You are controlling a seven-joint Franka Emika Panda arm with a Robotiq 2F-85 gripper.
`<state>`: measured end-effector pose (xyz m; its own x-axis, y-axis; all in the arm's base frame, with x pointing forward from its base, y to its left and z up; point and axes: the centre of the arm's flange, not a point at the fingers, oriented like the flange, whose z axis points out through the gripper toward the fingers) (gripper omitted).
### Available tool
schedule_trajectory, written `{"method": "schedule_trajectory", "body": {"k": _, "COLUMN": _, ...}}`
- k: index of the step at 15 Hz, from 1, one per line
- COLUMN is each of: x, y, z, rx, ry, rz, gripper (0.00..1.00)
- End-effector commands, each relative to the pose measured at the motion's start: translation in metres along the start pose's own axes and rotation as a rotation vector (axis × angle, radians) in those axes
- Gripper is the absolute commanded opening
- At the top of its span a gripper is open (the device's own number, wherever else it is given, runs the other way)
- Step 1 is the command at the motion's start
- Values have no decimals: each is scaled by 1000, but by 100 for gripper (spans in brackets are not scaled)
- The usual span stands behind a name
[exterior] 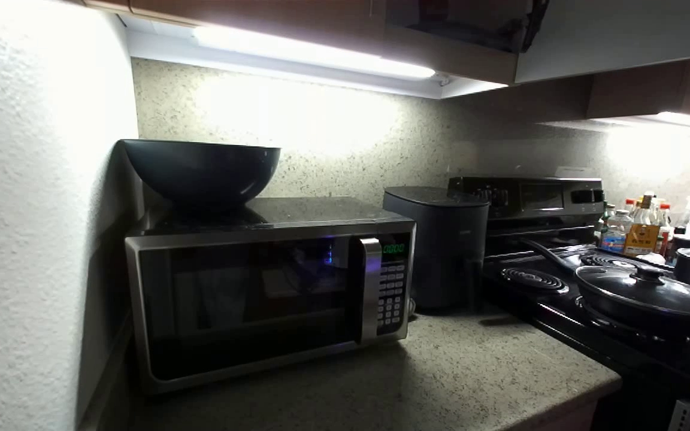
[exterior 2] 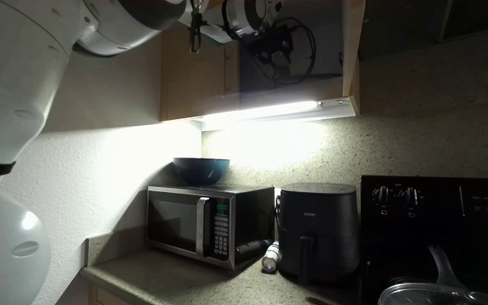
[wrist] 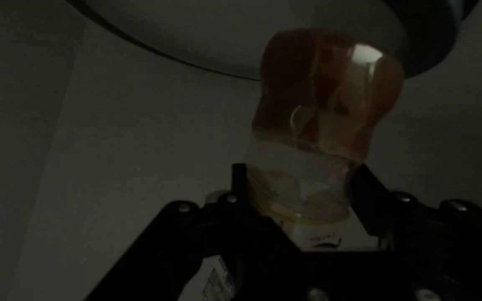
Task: Put the bottle from the cupboard onto the microwave
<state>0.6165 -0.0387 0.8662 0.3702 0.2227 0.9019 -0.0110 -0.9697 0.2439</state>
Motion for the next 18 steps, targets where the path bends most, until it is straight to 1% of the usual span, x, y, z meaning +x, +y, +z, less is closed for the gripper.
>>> {"method": "schedule_trajectory", "body": {"k": 1, "x": -60, "y": -23, "z": -48, "rx": -53, "ry": -21, "rz": 82, "gripper": 36}}
{"method": "schedule_trajectory", "body": {"k": 3, "x": -67, "y": -29, "z": -56, "rx": -88, "ry": -25, "rz": 123, "gripper": 36}}
{"method": "schedule_trajectory", "body": {"k": 6, "x": -78, "y": -35, "z": -72, "rx": -152, "ry": -5, "rz": 163, "gripper": 36}}
{"method": "schedule_trajectory", "body": {"k": 7, "x": -79, "y": -34, "z": -72, "rx": -160, "ry": 3, "rz": 174, "gripper": 36}}
{"method": "schedule_trajectory", "body": {"k": 8, "x": -28, "y": -19, "z": -43, "rx": -140, "ry": 10, "rz": 147, "gripper": 61}}
{"method": "schedule_trajectory", "body": {"k": 11, "x": -38, "y": -20, "z": -56, "rx": -145, "ry": 18, "rz": 161, "gripper": 61}}
{"method": "schedule_trajectory", "body": {"k": 14, "x": -40, "y": -20, "z": -59, "rx": -143, "ry": 17, "rz": 162, "gripper": 61}}
{"method": "schedule_trajectory", "body": {"k": 15, "x": -40, "y": -20, "z": -59, "rx": -143, "ry": 17, "rz": 162, "gripper": 36}}
{"method": "schedule_trajectory", "body": {"k": 18, "x": -53, "y": -38, "z": -74, "rx": -129, "ry": 30, "rz": 139, "gripper": 36}}
